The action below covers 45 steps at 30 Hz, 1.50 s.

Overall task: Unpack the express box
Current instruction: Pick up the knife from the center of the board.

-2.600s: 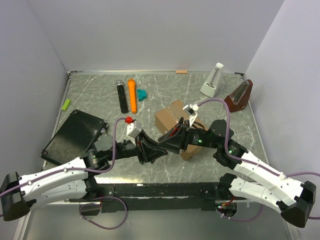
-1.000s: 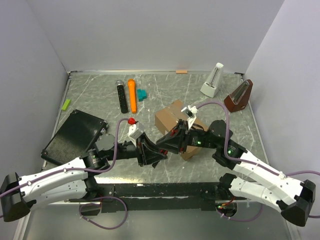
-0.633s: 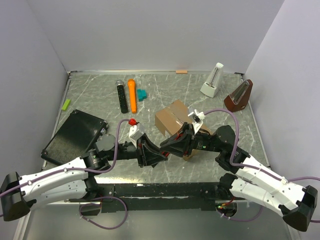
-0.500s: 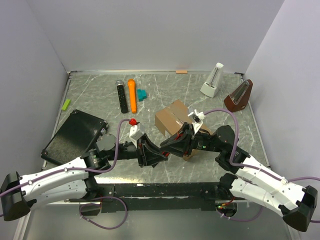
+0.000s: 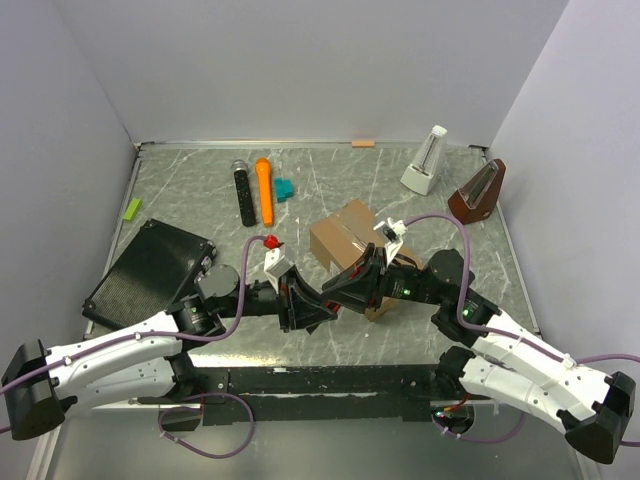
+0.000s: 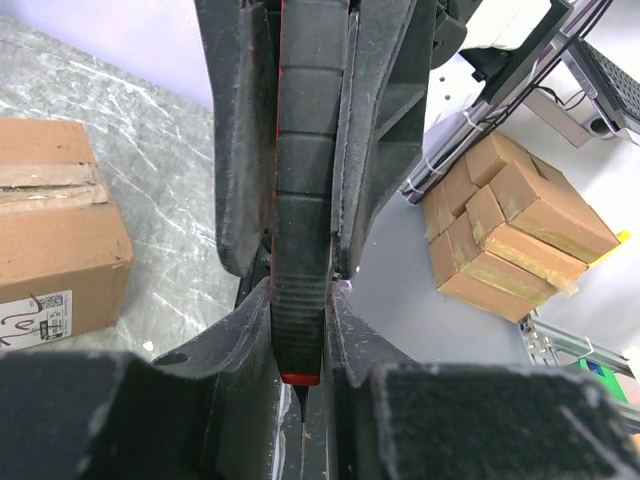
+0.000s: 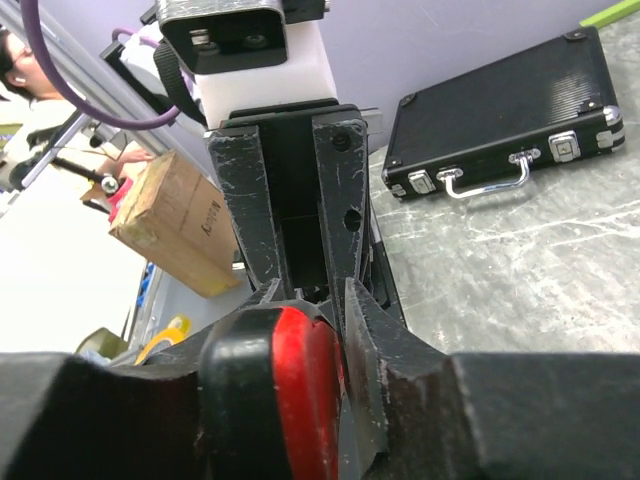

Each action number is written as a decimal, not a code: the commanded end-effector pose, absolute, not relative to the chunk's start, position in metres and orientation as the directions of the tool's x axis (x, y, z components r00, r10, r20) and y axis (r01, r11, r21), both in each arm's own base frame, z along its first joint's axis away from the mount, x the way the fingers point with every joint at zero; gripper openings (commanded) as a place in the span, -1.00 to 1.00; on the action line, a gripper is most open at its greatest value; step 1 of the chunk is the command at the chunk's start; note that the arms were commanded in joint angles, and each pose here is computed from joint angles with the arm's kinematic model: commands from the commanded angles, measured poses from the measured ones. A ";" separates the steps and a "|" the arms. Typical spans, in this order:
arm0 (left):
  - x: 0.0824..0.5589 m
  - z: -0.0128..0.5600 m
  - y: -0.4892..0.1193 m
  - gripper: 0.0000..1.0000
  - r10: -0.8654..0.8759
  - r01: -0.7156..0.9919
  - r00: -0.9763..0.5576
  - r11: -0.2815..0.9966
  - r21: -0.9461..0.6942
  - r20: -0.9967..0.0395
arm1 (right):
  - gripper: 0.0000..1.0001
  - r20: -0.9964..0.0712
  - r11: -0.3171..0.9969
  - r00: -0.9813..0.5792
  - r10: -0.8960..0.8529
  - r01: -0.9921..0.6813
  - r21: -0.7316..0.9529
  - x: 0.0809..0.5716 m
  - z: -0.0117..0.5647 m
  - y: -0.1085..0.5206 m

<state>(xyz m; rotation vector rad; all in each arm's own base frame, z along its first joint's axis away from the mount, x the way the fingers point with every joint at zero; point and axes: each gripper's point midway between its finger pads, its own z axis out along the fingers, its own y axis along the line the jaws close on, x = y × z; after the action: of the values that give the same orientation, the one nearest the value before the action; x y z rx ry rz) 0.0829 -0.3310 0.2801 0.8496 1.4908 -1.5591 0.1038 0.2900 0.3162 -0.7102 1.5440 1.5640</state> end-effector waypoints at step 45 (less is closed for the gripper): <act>0.177 0.302 -0.252 0.67 -0.453 0.638 -0.319 0.547 -0.542 -0.833 | -1.00 -0.797 0.733 -0.392 0.460 -0.338 0.590 0.231 0.287 0.167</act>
<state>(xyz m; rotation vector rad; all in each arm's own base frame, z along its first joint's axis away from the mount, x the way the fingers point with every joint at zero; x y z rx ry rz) 0.1317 -0.2817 0.3056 0.4634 1.5104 -1.2969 0.2094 0.1993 0.2919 -0.0966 1.7988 0.9902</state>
